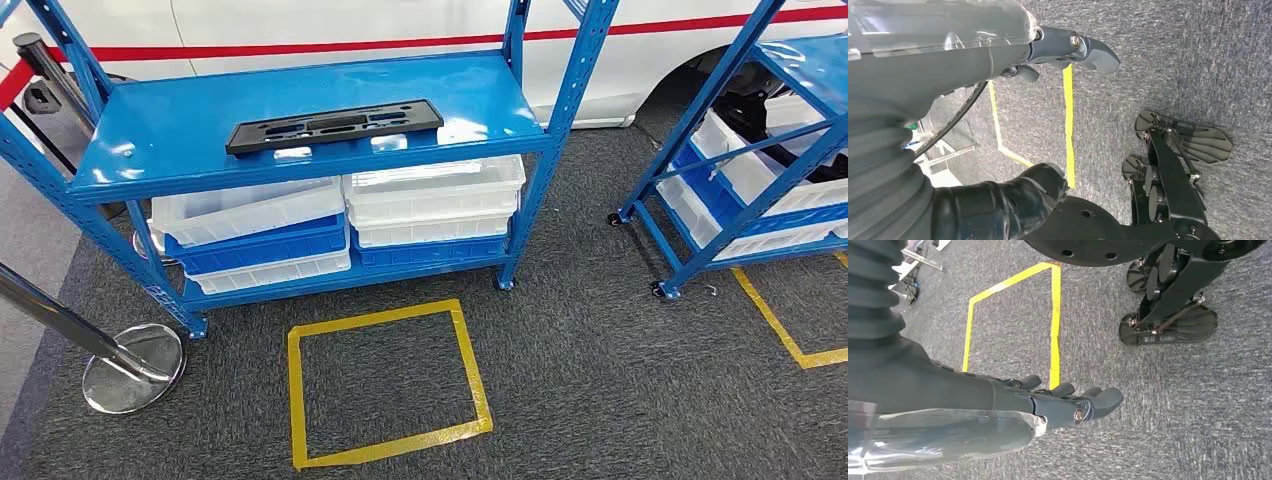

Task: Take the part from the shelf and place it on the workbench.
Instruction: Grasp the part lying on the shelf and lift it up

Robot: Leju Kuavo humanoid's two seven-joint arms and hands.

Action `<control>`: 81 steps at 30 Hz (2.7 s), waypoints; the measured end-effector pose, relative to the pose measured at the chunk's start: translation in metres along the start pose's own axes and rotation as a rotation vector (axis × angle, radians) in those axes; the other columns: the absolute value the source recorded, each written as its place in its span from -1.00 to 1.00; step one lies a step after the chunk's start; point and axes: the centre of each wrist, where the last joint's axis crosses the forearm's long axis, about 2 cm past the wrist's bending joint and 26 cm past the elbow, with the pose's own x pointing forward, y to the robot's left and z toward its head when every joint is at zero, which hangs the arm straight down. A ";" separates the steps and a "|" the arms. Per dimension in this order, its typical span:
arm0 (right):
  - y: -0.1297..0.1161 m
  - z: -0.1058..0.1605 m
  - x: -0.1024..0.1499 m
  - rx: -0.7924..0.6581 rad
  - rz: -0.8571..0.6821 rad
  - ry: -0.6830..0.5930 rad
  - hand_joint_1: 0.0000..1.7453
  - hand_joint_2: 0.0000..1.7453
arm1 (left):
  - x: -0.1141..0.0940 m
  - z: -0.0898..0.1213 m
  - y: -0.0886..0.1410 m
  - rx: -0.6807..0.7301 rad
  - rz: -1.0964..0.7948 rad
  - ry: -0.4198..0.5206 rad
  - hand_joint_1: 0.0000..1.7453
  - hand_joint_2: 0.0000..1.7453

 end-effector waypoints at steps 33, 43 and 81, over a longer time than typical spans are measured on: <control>-0.040 -0.012 0.074 -0.234 -0.325 -0.165 -1.00 -0.50 | 0.052 -0.013 -0.001 0.106 0.753 0.024 -1.00 -0.50; -0.042 -0.011 0.071 -0.284 -0.280 -0.210 -1.00 0.00 | 0.050 -0.013 -0.006 0.059 0.672 -0.181 -1.00 -1.00; 0.178 0.199 0.454 -1.010 1.935 -1.617 -1.00 1.00 | 0.043 -0.011 -0.026 0.020 0.597 -0.043 -1.00 -1.00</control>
